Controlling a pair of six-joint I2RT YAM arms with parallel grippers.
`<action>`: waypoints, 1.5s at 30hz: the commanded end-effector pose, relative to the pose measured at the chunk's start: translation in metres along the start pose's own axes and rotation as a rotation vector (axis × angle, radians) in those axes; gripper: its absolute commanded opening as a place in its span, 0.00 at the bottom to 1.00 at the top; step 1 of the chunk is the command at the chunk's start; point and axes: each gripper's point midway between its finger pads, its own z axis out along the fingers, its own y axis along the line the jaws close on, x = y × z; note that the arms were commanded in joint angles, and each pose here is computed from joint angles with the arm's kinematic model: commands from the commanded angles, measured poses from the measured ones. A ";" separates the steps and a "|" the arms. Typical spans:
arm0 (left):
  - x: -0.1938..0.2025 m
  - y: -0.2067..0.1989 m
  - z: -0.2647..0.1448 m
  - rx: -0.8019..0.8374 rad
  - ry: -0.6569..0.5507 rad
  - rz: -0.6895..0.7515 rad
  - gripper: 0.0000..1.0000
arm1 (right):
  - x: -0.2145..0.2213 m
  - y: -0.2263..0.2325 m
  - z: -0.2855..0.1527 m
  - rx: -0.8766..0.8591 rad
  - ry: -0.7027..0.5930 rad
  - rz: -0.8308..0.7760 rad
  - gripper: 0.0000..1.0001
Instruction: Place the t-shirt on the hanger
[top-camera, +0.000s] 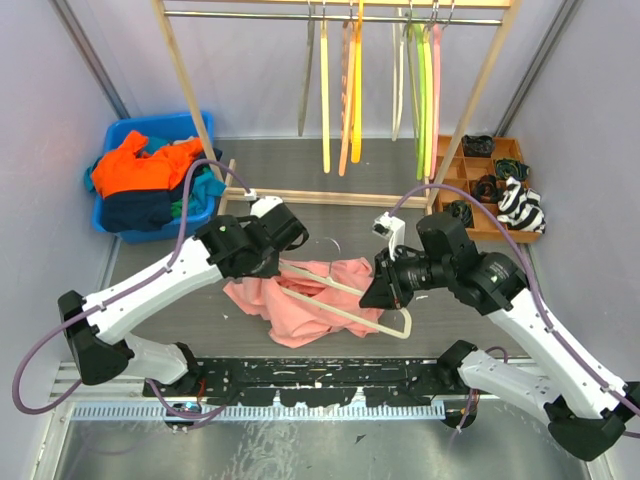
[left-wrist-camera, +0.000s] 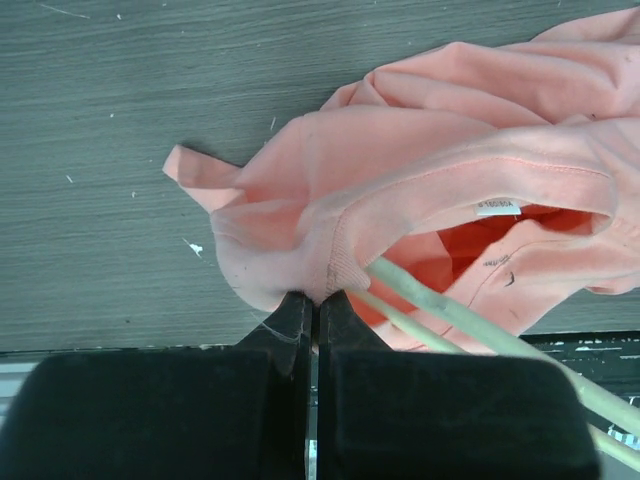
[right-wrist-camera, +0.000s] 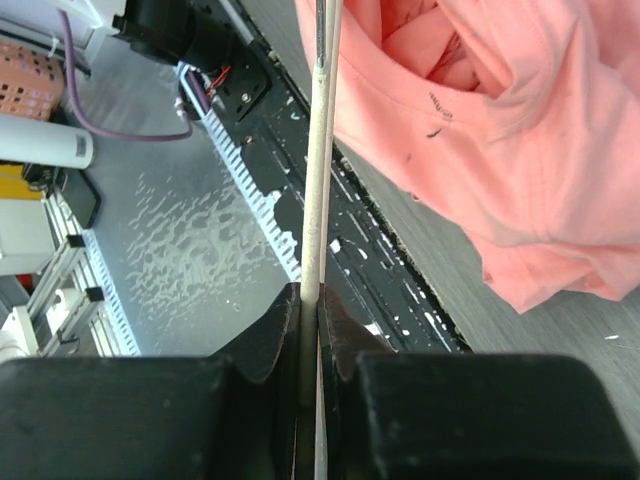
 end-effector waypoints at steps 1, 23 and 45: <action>-0.013 0.006 -0.014 -0.014 -0.027 0.037 0.00 | -0.001 0.025 -0.007 -0.138 -0.035 -0.063 0.01; -0.046 -0.005 -0.053 0.043 -0.043 0.085 0.00 | -0.025 0.012 -0.015 0.012 -0.060 -0.076 0.01; -0.064 -0.014 -0.088 0.131 -0.061 0.089 0.00 | -0.046 0.024 -0.002 -0.088 -0.123 -0.091 0.01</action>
